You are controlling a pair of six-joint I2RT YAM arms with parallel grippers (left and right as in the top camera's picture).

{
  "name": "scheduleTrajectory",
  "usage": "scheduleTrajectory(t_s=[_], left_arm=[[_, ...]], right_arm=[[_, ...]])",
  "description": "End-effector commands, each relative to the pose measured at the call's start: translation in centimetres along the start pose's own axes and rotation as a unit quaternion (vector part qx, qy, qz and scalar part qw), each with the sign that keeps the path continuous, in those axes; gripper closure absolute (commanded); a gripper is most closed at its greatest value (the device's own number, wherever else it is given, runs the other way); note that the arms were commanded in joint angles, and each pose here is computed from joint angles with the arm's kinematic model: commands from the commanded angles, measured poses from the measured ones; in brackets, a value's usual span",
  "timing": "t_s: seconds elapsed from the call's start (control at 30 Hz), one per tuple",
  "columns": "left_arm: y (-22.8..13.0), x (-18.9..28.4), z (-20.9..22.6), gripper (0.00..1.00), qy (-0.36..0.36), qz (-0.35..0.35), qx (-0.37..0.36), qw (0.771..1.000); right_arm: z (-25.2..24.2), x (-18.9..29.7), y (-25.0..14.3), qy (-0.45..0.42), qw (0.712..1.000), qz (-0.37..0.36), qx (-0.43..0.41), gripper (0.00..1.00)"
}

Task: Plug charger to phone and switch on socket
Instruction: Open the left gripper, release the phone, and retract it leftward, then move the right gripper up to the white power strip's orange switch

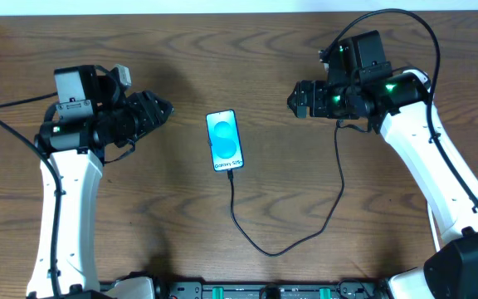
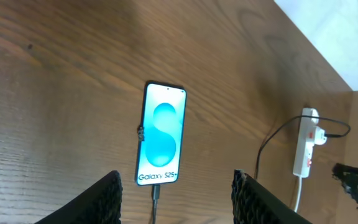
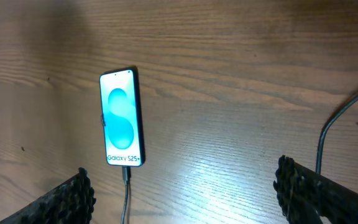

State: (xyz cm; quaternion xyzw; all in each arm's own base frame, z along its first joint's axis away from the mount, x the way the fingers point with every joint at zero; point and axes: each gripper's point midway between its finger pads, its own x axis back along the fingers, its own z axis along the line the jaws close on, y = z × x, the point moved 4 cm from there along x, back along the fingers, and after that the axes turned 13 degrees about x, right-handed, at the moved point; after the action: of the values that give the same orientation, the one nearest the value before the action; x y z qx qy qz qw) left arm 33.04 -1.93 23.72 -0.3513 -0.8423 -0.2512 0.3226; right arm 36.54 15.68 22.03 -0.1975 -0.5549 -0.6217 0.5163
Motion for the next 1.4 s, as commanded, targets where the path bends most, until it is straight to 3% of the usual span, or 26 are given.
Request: scheduleTrajectory(t_s=[0.0,0.43,0.93,1.03,1.17,1.33,1.37], left_arm=[[-0.1,0.4,-0.3,0.44,-0.010,0.002,0.006,1.000],[-0.1,0.4,-0.3,0.43,-0.010,0.002,0.006,1.000],[-0.1,0.3,-0.2,0.42,-0.009,0.002,0.006,1.000],[-0.1,0.3,-0.2,0.42,-0.009,0.002,0.006,1.000],[-0.1,0.3,-0.2,0.42,-0.009,0.002,0.006,1.000],[-0.1,0.3,-0.2,0.42,-0.007,0.001,0.006,1.000],[0.0,0.3,-0.1,0.42,-0.005,-0.001,0.006,1.000]], right_arm=[[0.2,0.4,0.2,-0.002,1.000,-0.006,0.012,0.07],[0.2,0.4,0.1,-0.002,1.000,-0.005,0.011,0.07],[-0.7,0.9,0.3,-0.001,1.000,-0.008,-0.003,0.27],[-1.3,1.1,0.3,-0.005,1.000,-0.009,-0.009,0.37],[-2.5,1.6,0.3,-0.014,1.000,-0.009,-0.024,0.66],[-4.4,2.2,0.2,-0.027,0.998,-0.011,-0.047,0.97],[-4.9,2.3,0.2,-0.029,0.998,-0.012,-0.050,0.99]])
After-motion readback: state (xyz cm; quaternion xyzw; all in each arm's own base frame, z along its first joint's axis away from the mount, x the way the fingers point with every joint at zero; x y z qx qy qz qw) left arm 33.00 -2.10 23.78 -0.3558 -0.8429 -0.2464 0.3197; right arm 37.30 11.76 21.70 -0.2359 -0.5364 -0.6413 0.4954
